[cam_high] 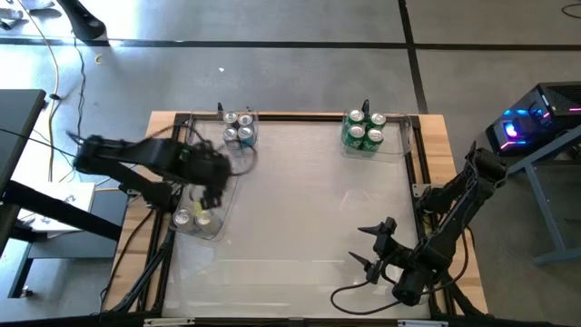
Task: Sort soda cans
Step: Put the top blue-white soda can into the middle left transparent bin, then put the blue-white soda can into the middle bottom transparent bin
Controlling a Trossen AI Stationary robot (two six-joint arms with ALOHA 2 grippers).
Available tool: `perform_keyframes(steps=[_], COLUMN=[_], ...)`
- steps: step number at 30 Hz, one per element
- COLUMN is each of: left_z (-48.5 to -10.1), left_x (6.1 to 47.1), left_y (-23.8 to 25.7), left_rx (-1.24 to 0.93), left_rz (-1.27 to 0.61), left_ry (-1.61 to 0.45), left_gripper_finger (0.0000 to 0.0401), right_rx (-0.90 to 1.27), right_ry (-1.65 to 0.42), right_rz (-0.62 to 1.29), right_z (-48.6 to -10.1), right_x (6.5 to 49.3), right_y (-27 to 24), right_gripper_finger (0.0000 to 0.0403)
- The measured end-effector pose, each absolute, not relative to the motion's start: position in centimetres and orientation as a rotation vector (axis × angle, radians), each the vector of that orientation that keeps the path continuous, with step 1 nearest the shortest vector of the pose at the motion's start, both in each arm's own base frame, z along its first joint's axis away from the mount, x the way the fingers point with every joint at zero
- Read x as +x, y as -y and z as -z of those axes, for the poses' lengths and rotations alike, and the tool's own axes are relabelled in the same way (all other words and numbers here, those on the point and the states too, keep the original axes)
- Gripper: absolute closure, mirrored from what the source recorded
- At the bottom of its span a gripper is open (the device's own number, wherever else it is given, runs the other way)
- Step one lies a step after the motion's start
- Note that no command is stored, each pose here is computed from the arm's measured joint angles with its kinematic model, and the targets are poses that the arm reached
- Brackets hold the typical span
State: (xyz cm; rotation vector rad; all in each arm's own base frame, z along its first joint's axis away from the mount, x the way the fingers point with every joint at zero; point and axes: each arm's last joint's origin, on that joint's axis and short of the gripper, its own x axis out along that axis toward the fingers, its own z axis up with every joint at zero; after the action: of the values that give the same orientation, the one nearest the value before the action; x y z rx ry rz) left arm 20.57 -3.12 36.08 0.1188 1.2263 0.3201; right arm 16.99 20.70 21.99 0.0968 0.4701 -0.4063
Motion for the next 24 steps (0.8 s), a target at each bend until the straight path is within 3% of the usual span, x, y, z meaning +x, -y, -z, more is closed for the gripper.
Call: perform_keyframes(steps=[13,24], left_z=[-27.8,-24.8], left_x=[10.2,8.4], left_y=[1.0,1.1], left_rx=[-0.082,-0.068], left_rz=[-0.305,-0.155], left_ry=[-1.231,-1.298], left_gripper_finger=[0.0116,0.0116], right_rx=[0.137,0.202], right_ry=[-0.444,-0.422], right_rz=[0.421,0.415], right_z=[-22.0,-22.2], right_x=[17.0,17.3], right_y=[-20.7,-21.0], right_gripper_finger=[0.0047,0.0047])
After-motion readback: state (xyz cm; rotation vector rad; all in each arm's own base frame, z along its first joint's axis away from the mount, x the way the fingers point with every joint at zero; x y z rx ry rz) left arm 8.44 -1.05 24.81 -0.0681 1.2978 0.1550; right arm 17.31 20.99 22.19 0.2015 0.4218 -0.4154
